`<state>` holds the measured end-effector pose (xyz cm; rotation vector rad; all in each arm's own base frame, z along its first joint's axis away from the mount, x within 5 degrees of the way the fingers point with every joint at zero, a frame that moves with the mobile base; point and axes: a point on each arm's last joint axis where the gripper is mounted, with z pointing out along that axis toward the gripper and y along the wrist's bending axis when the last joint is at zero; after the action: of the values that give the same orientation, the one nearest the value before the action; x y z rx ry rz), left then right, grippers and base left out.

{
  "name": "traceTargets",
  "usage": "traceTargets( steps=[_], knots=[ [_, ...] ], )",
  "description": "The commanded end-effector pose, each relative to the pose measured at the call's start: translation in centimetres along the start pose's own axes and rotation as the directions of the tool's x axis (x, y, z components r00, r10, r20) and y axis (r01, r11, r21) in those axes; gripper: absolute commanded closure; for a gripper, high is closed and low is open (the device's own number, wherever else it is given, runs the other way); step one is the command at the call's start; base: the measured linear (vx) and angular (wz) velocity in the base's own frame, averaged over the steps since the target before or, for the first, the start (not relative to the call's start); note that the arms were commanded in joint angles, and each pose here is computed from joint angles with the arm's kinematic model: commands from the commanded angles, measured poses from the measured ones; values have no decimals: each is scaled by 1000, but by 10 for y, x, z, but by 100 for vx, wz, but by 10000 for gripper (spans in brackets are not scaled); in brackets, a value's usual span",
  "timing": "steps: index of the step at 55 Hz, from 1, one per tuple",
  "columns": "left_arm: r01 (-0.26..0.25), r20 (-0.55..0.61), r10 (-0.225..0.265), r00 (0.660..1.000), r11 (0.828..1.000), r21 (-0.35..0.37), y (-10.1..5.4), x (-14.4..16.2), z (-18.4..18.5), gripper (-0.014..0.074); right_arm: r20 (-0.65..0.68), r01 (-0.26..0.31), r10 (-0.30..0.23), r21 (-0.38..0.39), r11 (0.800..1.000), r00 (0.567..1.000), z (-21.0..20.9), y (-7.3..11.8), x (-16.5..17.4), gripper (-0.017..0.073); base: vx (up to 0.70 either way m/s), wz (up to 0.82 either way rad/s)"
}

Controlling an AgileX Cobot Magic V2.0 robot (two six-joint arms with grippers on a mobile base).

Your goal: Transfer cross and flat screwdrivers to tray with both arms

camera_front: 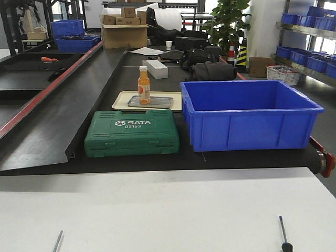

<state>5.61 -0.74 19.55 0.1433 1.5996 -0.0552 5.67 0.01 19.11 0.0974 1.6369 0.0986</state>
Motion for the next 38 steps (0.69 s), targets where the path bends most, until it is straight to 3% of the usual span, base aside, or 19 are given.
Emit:
traceTargets(
  steps=[1, 6, 10, 16, 20, 25, 30, 38],
  knots=[
    [7, 202, -1, 979, 1000, -29, 3, -25, -4, 591, 209, 15, -9, -29, 999, 978, -2, 3, -18, 567, 0, 0],
    [48, 332, -35, 943, 998, -29, 5, -48, -10, 591, 354, 9, 10, -52, 999, 935, -8, 6, -39, 567, 0, 0],
    [75, 374, -63, 925, 997, -17, 6, -72, -16, 591, 433, 8, 20, -63, 998, 901, -18, 9, -70, 567, 0, 0],
    [52, 398, -40, 917, 998, -21, 8, -119, -23, 591, 483, 17, 17, -64, 998, 876, -33, 16, -125, 567, 0, 0],
    [24, 426, -7, 905, 999, -34, 10, -158, -22, 591, 507, 62, -33, -42, 997, 861, -37, 21, -168, 567, 0, 0],
    [2, 417, 16, 909, 999, -42, 12, -199, -6, 591, 463, 105, -87, -13, 994, 882, -23, 26, -210, 567, 0, 0],
    [-1, 346, 12, 938, 999, -34, 14, -224, 20, 591, 392, 103, -91, -9, 995, 915, 1, 29, -235, 567, 0, 0],
    [-1, 210, 5, 978, 1000, -21, 14, -228, 64, 591, 300, 98, -92, -8, 995, 949, 44, 31, -251, 567, 0, 0]
  ],
)
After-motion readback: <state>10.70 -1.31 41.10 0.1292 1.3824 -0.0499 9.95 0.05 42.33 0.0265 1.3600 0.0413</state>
